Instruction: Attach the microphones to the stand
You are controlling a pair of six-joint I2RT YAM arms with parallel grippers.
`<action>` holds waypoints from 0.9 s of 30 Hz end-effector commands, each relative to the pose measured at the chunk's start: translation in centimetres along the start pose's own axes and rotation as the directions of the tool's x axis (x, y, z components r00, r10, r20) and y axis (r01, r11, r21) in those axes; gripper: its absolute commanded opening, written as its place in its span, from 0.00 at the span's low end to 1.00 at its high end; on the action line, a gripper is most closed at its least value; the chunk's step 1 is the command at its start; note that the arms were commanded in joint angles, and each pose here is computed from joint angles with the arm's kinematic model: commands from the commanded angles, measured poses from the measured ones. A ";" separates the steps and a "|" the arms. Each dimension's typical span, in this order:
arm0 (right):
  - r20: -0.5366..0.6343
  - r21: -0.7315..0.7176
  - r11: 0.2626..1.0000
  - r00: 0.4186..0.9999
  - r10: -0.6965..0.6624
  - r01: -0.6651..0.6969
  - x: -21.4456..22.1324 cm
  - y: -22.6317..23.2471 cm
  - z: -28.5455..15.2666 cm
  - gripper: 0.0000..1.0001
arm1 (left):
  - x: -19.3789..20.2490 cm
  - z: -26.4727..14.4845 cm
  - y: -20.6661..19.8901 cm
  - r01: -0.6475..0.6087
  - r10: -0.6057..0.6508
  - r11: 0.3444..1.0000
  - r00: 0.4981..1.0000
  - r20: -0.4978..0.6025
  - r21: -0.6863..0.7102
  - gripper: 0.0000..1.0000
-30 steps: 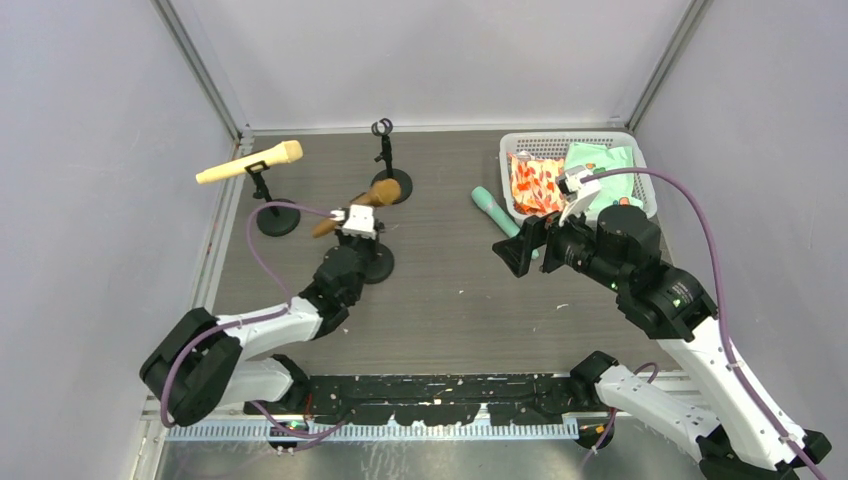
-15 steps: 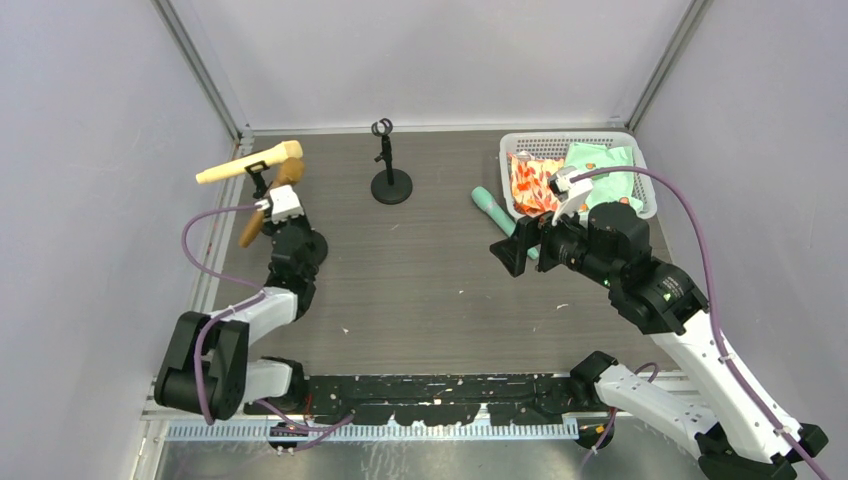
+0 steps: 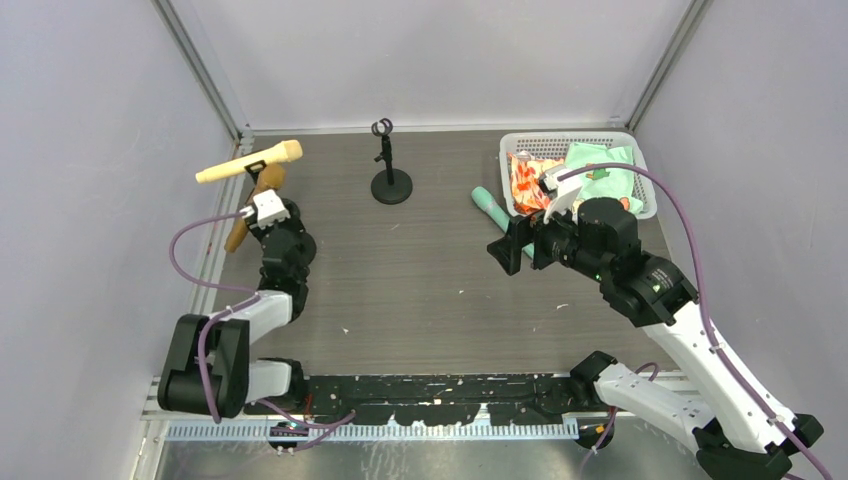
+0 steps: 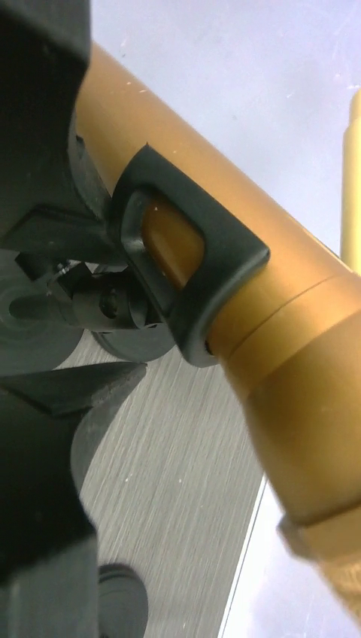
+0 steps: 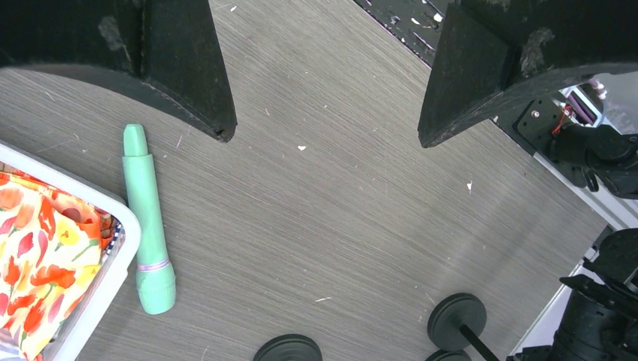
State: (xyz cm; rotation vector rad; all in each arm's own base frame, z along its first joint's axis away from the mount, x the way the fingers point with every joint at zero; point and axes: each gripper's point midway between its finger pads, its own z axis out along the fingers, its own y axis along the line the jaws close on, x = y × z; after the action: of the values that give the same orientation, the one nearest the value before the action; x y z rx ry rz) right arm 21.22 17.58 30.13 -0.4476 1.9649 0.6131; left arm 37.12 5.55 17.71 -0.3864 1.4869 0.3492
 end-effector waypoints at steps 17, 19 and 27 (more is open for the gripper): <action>0.050 0.006 1.000 0.998 0.030 -0.031 0.3 -0.2 -0.4 0.96 | 2.1 -8.2 -0.8 0.390 -0.354 0.920 0.873 -0.336 0.043 1.00; 0.055 0.011 0.999 0.998 0.031 -0.032 0.4 -0.3 -0.7 0.96 | 2.2 -9.7 -1.3 0.434 -0.383 0.899 0.849 -0.365 0.065 1.00; 0.066 0.041 0.998 0.997 0.042 -0.045 1.1 -1.0 -1.6 0.96 | 2.3 -15.7 -4.8 0.337 -0.218 0.918 0.871 -0.440 0.211 1.00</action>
State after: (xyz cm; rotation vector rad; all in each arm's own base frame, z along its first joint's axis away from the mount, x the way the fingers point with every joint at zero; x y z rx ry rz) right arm 19.99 16.39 29.49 -0.3975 1.9390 0.6211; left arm 27.17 -4.06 16.09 -0.5177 1.7382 -0.2466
